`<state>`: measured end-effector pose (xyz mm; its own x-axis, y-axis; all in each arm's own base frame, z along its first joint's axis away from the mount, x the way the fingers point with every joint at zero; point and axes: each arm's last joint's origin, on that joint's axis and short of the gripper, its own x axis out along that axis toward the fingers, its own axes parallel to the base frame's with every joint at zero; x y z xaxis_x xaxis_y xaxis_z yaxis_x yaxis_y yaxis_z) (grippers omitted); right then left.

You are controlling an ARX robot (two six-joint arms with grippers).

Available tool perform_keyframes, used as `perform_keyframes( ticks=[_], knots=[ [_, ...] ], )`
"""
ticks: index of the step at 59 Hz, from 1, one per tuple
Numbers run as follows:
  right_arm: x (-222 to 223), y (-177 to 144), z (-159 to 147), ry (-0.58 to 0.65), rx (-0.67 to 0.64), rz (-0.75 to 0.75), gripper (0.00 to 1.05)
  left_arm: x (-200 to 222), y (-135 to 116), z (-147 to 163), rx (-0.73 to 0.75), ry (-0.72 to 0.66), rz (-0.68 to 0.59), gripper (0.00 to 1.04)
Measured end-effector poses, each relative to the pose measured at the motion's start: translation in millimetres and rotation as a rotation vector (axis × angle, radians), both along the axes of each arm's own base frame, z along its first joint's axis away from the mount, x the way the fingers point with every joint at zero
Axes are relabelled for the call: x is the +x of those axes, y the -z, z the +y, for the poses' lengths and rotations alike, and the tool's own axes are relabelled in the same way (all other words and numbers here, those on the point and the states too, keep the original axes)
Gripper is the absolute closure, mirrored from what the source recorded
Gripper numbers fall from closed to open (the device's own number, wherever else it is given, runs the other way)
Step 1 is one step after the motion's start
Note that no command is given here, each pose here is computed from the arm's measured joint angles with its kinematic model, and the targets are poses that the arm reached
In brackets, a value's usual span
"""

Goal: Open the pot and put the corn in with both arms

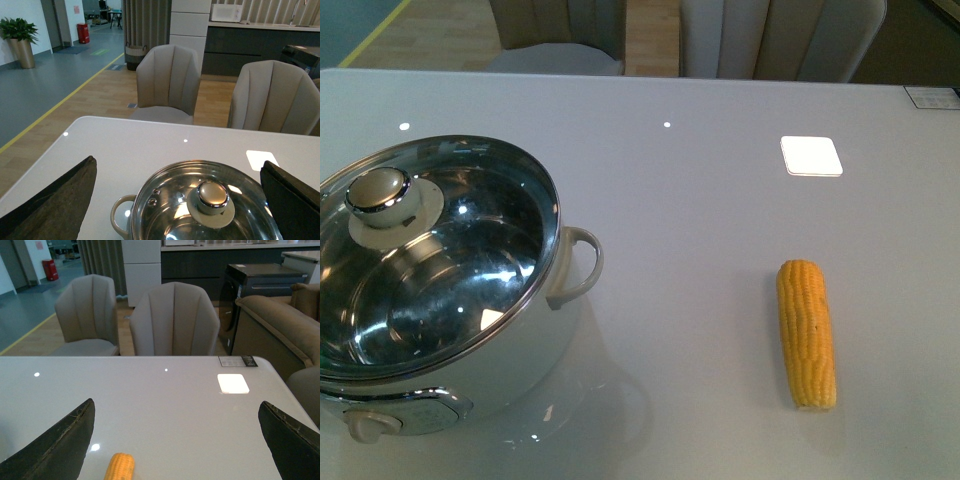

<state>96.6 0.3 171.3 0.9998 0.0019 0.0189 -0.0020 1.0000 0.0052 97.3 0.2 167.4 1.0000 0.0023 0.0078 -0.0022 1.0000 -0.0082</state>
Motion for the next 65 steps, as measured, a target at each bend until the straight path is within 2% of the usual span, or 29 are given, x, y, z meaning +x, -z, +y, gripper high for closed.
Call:
perform_keyframes(
  ticks=[29,31,33,35,37,51,65],
  knots=[
    [0,0,0,0.000,0.000,0.000,0.09,0,0,0,-0.007,-0.006,0.007,0.07],
    [0,0,0,0.000,0.000,0.000,0.09,0,1,0,-0.040,-0.045,0.075,0.07],
    [0,0,0,0.001,0.000,0.000,0.09,1,1,-1,-0.101,-0.108,0.235,0.07],
    [0,0,0,0.000,0.000,-0.001,0.09,4,1,-2,-0.141,-0.125,0.329,0.07],
    [0,0,0,0.001,0.000,-0.001,0.09,8,1,-3,-0.176,-0.131,0.358,0.07],
    [0,0,0,0.001,0.000,-0.001,0.09,45,-18,-10,-0.216,-0.094,0.287,0.07],
    [0,0,0,0.001,0.000,-0.001,0.09,103,2,-24,-0.191,-0.073,0.306,0.07]
  ],
)
